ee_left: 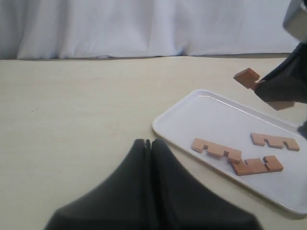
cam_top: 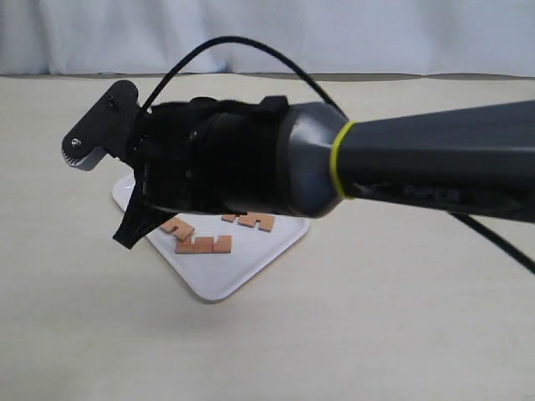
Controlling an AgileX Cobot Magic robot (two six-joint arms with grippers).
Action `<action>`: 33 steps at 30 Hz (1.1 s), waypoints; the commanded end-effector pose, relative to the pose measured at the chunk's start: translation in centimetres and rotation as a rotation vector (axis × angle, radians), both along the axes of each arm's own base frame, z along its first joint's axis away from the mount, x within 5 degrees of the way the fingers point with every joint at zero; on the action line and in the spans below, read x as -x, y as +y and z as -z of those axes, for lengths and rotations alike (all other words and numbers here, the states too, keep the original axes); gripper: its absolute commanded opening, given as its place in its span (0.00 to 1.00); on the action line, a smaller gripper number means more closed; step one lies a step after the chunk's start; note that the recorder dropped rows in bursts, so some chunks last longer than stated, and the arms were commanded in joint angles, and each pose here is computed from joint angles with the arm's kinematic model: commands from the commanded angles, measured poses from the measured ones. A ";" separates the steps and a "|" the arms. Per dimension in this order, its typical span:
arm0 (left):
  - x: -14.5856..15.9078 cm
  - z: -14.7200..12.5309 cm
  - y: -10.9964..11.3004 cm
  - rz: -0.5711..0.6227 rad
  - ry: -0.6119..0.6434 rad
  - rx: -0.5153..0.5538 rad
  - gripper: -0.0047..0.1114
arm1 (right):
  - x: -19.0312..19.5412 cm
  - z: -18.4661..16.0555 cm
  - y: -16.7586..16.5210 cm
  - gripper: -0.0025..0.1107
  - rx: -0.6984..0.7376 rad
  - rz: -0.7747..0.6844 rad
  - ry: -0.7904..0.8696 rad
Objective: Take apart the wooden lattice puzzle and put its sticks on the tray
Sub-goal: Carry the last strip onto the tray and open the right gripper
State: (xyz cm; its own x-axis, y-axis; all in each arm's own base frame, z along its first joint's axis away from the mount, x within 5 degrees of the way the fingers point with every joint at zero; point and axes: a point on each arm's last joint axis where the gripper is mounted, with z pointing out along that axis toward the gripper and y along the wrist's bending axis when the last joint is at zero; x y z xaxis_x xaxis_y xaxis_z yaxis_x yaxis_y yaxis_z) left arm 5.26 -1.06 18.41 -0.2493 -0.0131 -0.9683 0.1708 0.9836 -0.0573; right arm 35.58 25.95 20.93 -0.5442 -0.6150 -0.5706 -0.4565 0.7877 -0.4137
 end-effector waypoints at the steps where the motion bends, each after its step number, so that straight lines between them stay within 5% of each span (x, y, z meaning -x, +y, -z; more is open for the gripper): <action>1: 0.0 0.0 0.0 0.007 -0.013 -0.002 0.04 | -2.1 2.8 -0.5 0.06 0.034 0.108 -0.138; 5: 0.0 0.0 0.0 0.007 -0.013 -0.002 0.04 | -3.0 5.3 -1.1 0.06 0.053 0.243 -0.217; 10: 0.0 0.0 0.0 0.007 -0.013 -0.002 0.04 | -3.1 7.5 -0.8 0.10 0.071 0.220 -0.190; 17: 0.0 0.0 0.0 0.007 -0.013 -0.002 0.04 | -3.0 7.9 -0.8 0.46 0.087 0.229 -0.188; 21: 0.0 0.0 0.0 0.007 -0.013 -0.002 0.04 | -2.0 6.8 -0.4 0.56 0.159 0.265 -0.230; 27: 0.0 0.0 0.0 0.007 -0.013 -0.002 0.04 | -0.3 5.7 0.9 0.45 0.313 0.111 -0.157; 33: 0.0 0.0 0.0 0.008 -0.011 -0.003 0.04 | 1.2 3.7 0.2 0.06 0.378 0.104 -0.006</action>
State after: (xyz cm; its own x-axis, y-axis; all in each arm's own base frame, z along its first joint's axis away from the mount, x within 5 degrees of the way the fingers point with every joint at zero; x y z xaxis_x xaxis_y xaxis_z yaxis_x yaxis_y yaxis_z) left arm 5.26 -1.06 18.41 -0.2493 -0.0131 -0.9683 0.1708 0.9836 -0.0573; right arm 35.07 26.77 15.89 -0.5739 -0.7219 -0.3868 -0.3402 0.6398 -0.6892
